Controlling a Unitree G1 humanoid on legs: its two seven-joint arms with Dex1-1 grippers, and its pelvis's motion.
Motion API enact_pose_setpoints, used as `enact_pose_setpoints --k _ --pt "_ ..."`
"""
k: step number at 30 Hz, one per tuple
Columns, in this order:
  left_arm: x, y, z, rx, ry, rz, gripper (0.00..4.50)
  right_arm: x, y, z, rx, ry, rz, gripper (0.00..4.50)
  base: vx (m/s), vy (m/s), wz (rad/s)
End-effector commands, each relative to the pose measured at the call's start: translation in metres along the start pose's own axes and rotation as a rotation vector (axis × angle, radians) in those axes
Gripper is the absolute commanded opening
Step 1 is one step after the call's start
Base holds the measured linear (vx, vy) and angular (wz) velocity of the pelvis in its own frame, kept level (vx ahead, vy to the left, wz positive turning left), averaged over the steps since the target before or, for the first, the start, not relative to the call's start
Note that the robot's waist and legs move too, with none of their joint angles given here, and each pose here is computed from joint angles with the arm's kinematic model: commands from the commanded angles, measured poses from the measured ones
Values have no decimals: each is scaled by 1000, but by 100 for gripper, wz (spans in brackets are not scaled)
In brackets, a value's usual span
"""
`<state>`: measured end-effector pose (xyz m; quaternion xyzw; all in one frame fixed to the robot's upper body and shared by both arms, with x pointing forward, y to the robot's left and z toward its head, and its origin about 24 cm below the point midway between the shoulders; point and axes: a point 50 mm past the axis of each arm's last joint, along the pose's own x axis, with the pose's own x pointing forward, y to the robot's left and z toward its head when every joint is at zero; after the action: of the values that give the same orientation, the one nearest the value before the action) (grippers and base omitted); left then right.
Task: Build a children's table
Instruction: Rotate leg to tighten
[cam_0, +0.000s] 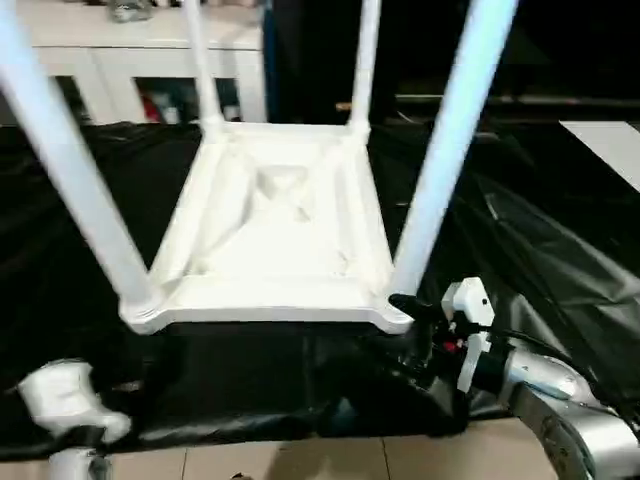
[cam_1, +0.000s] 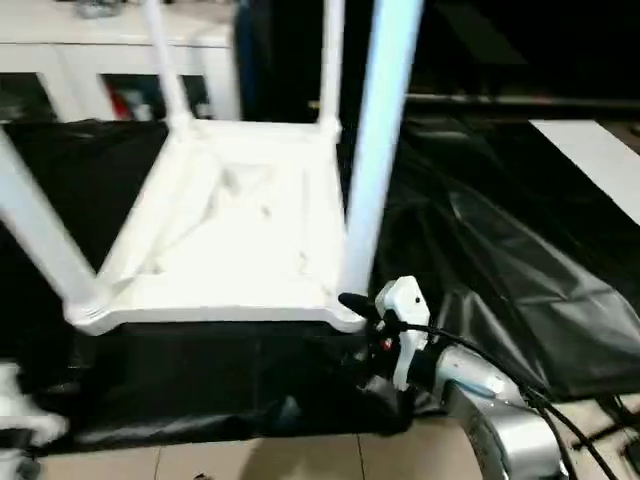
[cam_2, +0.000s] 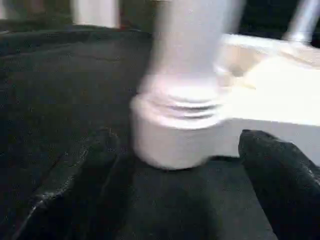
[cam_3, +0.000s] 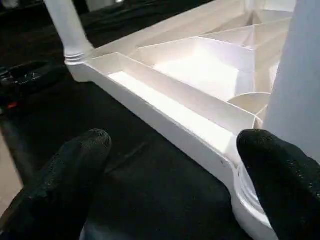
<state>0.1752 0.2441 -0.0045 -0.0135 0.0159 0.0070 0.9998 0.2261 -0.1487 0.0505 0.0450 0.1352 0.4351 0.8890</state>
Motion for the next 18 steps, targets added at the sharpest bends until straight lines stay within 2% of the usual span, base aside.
enact_pose_setpoints --k 1,6,8,11,18 --pt "10 -12 2 85 -33 -99 445 -3 -8 -2 -30 9 -81 450 0 0 0" --pt "22 -33 12 137 -68 -216 445 -9 -9 -5 -3 -22 -154 450 0 0 0" --pt "30 -48 28 133 -95 -248 445 -16 -7 -6 17 -42 -174 450 0 0 0" --pt "36 -52 36 127 -112 -247 445 -17 -5 -7 7 -36 -179 450 0 0 0" --pt "37 -56 39 107 -116 -255 445 -13 -6 -8 5 -36 -219 450 -11 4 -5"
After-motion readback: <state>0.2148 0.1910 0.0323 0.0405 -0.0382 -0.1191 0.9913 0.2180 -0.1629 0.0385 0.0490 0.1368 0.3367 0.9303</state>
